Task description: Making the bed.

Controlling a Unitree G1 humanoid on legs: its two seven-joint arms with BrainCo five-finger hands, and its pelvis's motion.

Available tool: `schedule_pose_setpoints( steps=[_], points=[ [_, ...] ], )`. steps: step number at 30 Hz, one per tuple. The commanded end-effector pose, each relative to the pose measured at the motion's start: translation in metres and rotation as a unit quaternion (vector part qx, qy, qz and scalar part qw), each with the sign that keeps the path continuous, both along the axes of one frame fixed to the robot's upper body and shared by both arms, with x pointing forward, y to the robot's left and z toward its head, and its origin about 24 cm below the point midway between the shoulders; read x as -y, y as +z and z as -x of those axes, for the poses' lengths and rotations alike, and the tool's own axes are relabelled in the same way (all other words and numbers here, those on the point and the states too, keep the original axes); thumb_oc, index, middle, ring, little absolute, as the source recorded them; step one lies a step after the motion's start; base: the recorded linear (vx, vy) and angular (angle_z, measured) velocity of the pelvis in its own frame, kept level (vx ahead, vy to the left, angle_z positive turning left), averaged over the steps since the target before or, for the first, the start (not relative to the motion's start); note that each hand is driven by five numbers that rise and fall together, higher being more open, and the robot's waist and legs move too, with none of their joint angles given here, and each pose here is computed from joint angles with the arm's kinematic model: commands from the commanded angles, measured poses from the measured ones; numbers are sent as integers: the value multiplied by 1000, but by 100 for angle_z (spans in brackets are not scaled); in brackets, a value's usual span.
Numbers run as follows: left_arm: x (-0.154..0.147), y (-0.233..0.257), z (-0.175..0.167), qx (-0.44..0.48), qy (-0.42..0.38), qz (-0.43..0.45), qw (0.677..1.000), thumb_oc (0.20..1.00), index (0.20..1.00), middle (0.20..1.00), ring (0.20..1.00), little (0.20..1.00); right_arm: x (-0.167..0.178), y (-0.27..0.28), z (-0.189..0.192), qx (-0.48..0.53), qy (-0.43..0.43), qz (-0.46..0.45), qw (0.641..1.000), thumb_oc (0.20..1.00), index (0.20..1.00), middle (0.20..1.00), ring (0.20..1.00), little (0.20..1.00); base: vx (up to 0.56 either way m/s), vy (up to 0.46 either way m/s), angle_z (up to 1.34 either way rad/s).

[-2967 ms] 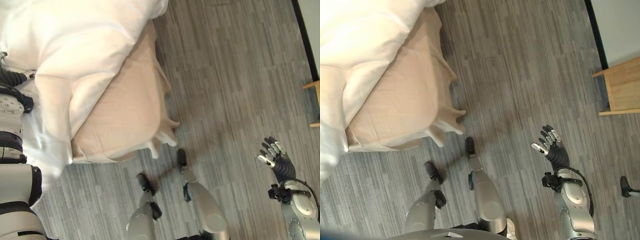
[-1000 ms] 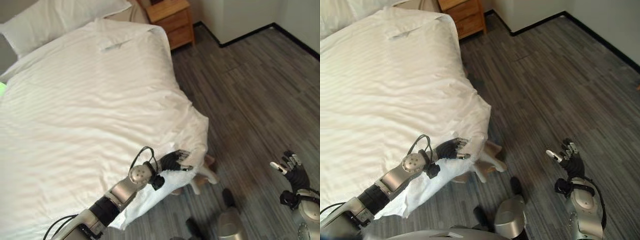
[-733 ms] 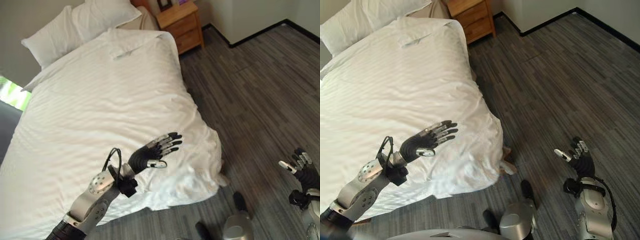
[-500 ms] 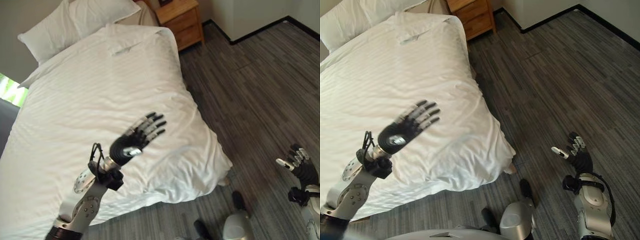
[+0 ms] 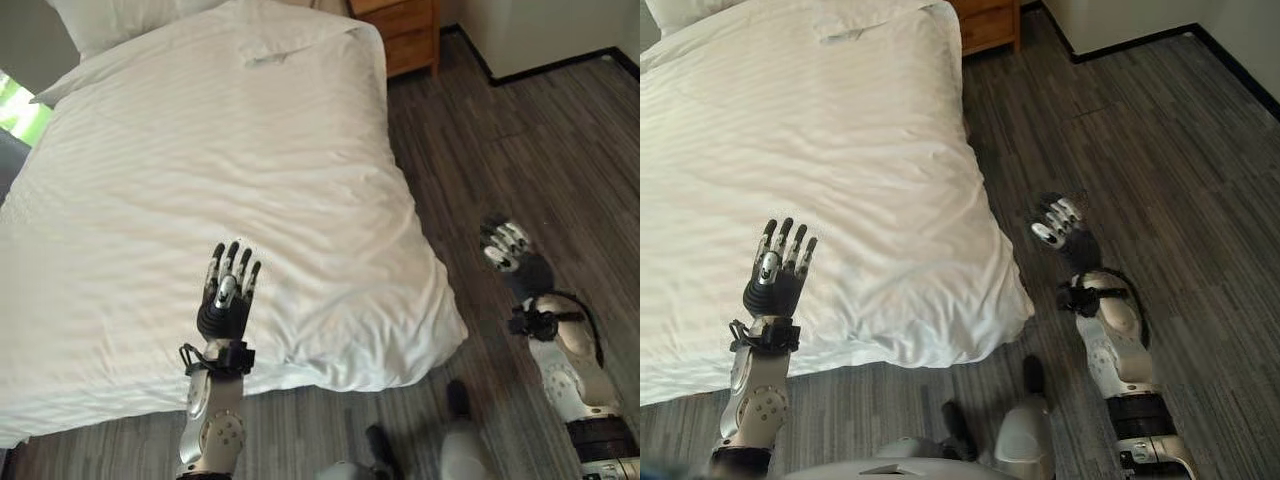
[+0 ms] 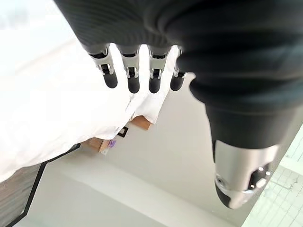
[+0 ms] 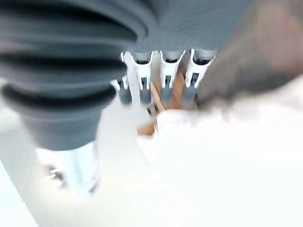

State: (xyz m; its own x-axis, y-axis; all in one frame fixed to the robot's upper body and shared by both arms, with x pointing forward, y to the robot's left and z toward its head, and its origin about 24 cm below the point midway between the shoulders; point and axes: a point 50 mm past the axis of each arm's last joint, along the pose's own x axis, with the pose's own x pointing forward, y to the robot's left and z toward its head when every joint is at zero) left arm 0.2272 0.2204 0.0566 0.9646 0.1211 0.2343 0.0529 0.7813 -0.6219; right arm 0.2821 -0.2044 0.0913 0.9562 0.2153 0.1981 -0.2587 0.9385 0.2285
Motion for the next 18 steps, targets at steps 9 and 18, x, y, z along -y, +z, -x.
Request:
schedule_pose_setpoints(
  steps=[9, 18],
  points=[
    [-2, 13, -8, 56, -22, -9, 998, 1000, 1000, 1000, 1000, 1000, -7, 16, -35, 18, 79, -6, 997, 200, 200, 200, 200, 200, -2, 2, 0],
    [11, 14, -13, 61, -44, 2, 997, 1000, 1000, 1000, 1000, 1000, -46, 16, -49, 5, 148, -38, 988, 200, 200, 200, 200, 200, -5, 6, -3]
  ],
)
